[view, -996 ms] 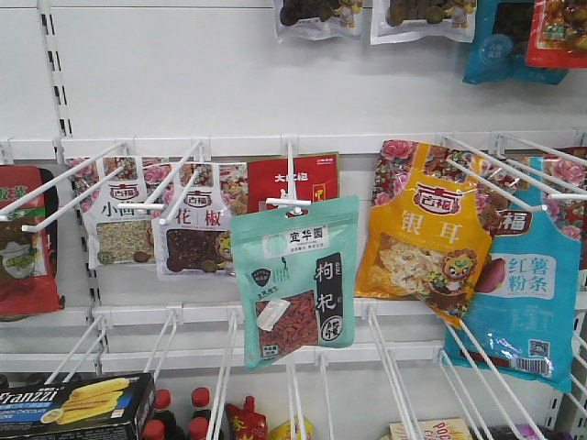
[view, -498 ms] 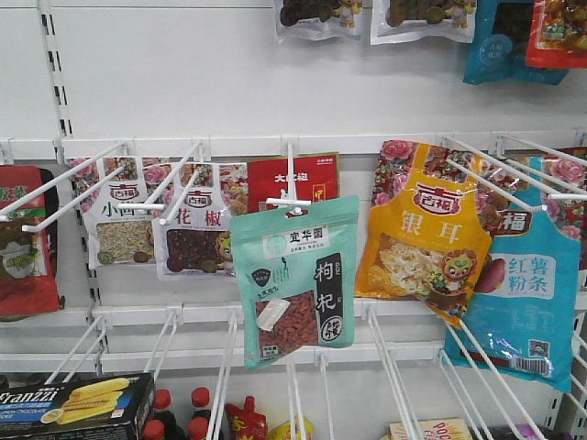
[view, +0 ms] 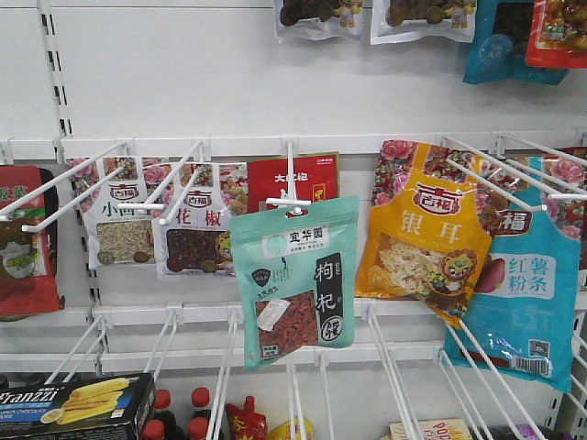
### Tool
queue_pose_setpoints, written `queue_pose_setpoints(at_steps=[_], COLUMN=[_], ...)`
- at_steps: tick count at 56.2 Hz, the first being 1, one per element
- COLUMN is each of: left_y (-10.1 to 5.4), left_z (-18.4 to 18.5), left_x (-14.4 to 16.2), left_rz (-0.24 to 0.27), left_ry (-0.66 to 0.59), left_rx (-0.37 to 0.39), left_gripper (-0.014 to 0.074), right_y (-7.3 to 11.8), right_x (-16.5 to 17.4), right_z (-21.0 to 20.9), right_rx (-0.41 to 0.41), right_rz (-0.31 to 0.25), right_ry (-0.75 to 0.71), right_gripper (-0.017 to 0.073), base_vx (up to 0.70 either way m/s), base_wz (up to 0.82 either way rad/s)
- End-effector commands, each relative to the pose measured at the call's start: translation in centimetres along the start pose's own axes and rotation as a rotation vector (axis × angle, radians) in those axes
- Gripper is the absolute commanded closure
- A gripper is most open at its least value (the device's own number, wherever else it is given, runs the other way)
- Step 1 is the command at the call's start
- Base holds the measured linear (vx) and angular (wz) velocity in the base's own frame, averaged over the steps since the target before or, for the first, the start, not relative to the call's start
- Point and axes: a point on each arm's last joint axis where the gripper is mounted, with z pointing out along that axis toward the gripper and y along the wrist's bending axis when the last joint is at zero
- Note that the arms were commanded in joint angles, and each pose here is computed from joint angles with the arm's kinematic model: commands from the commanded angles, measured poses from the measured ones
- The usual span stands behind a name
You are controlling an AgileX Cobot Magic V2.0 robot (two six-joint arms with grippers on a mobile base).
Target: Pick snacks and fruit into basket
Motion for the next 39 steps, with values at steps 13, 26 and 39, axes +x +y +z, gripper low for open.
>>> queue_pose_setpoints(at_steps=[13, 26, 39], left_y=[0.9, 3.7, 5.4], left_z=[3.2, 5.2, 6.6], left_x=[0.5, 1.9, 3.4], left_rz=[-0.182, -0.402, -0.392], left_ry=[0.014, 0.054, 0.134], left_rx=[-0.005, -0.144, -0.157], left_gripper=[0.0596, 0.0596, 0.0596], right_y=[0.1, 0.1, 0.1], right_x=[-0.6, -0.6, -0.6], right_z=[-0.1, -0.1, -0.1], right_rx=[-0.009, -0.009, -0.009], right_rz=[-0.012, -0.012, -0.012], right_ry=[-0.087, -0.087, -0.087], right_gripper=[0.0561, 0.0561, 0.0561], base_vx=[0.00, 0.00, 0.00], base_wz=[0.00, 0.00, 0.00])
